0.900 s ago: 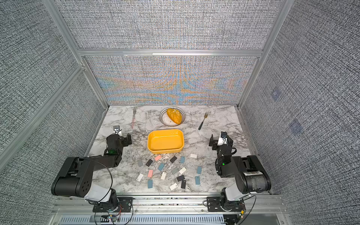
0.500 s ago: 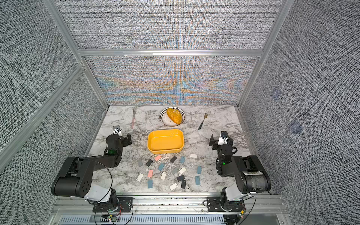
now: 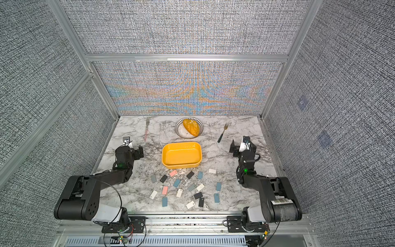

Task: Put the eraser in the storage box
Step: Pick up the eraser from the center of the board.

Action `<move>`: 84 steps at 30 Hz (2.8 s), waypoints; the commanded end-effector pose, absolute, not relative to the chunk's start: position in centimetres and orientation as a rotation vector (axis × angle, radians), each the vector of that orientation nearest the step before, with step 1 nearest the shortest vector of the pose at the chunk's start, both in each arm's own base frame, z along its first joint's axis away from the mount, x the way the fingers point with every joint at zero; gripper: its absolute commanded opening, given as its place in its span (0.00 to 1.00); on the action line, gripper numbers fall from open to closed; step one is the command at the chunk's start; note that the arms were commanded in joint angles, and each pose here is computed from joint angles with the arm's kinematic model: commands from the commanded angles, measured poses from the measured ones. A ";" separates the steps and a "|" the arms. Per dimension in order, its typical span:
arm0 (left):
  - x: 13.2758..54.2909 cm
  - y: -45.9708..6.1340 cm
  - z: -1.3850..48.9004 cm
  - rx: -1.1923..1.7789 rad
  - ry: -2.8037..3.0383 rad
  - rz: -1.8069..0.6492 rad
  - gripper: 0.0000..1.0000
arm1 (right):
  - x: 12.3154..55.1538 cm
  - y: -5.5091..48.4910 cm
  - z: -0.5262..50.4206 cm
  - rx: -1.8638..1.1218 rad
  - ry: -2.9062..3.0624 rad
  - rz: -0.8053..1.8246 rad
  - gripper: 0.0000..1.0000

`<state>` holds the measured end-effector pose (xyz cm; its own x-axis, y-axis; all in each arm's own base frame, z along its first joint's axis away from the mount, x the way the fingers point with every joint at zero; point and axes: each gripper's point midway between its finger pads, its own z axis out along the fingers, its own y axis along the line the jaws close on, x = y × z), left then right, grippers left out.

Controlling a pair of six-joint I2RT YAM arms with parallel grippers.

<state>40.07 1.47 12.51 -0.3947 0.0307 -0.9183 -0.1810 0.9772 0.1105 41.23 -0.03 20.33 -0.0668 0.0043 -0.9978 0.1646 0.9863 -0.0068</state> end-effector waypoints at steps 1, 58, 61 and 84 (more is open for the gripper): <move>40.0 3.1 16.5 -0.285 2.038 0.279 1.00 | 40.9 -0.1 19.9 0.250 1.831 -0.397 0.98; 22.5 -11.3 1.2 -0.332 2.943 0.029 0.68 | 39.5 7.0 11.6 0.135 2.303 0.118 0.98; 22.3 -11.5 0.7 -0.299 2.960 0.044 0.60 | 39.5 7.1 11.6 0.135 2.305 0.121 0.98; 21.1 -9.4 0.6 -0.277 2.954 0.199 0.23 | 39.3 7.1 11.7 0.135 2.302 0.124 0.98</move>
